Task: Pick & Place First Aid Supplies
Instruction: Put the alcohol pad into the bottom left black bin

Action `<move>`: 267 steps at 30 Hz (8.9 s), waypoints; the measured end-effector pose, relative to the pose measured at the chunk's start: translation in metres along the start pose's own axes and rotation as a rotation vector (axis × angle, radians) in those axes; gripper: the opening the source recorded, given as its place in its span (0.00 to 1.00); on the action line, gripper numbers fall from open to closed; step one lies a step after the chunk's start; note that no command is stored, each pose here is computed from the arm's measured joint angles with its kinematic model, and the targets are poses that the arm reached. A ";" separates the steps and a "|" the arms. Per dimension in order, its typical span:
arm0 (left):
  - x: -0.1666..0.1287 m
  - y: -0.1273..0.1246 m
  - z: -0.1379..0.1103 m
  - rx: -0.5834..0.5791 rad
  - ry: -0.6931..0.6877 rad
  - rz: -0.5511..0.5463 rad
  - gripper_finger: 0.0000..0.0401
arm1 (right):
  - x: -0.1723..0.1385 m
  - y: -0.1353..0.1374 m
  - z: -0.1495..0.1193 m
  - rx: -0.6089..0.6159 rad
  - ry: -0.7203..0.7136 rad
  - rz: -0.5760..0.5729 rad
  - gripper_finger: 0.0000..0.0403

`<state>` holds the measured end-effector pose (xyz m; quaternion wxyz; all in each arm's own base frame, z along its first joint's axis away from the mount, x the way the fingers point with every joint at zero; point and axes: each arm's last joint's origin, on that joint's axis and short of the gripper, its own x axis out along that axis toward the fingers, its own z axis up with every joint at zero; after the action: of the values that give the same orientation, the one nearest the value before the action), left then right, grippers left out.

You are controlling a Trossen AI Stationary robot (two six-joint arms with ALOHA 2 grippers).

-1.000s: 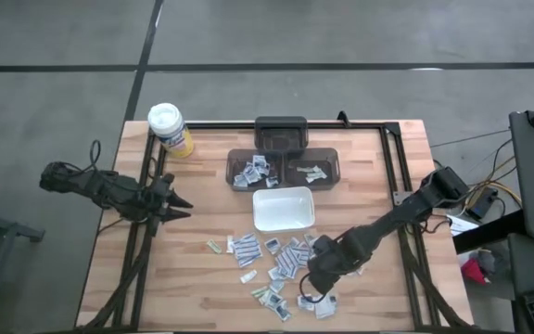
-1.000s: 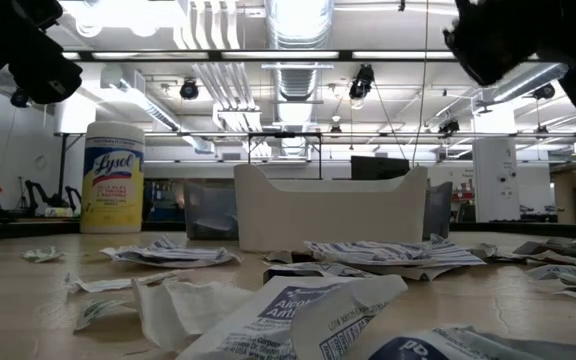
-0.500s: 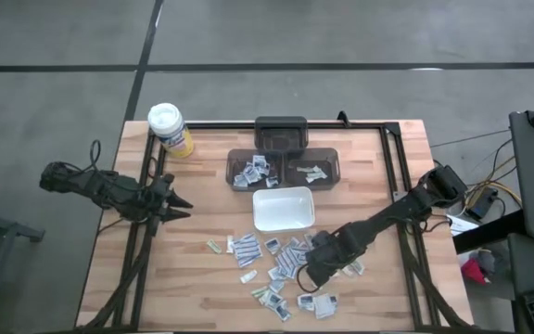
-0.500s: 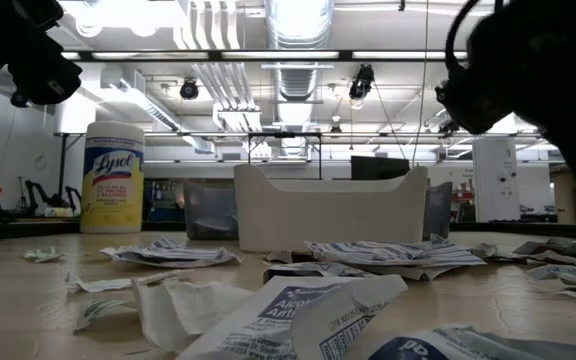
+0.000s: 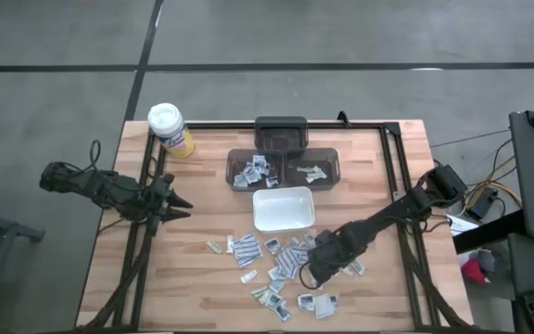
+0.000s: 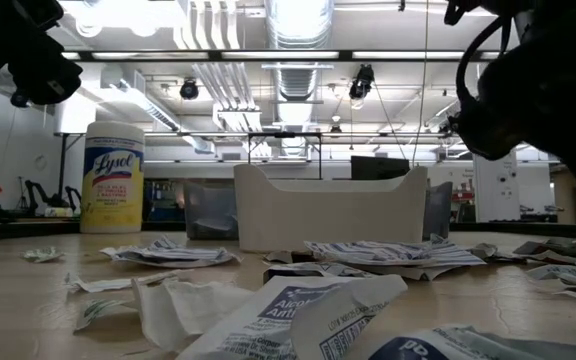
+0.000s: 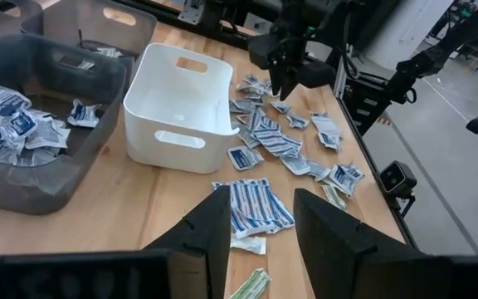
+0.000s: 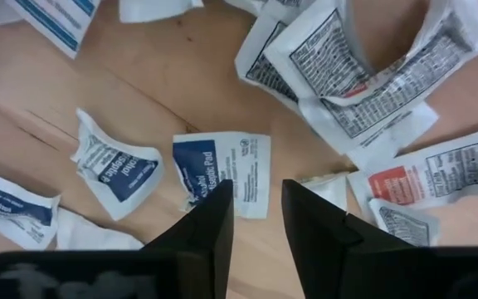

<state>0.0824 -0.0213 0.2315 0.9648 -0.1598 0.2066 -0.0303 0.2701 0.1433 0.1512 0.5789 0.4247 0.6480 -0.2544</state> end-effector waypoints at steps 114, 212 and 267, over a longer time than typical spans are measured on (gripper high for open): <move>0.145 -0.017 0.093 -0.069 -0.424 0.456 0.31 | -0.149 0.037 0.132 -0.575 -1.400 0.026 0.02; 0.175 0.115 0.132 0.088 0.406 0.518 0.00 | -0.145 -0.142 0.005 -0.726 -1.145 0.430 0.08; 0.188 0.135 0.174 -0.077 1.008 0.555 0.48 | -0.135 -0.158 0.002 -0.691 -1.247 0.631 0.08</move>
<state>0.3244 0.1347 0.2654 0.7125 -0.1007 0.6760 0.1590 0.1338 0.0264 0.2558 0.9807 0.1632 0.0938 -0.0531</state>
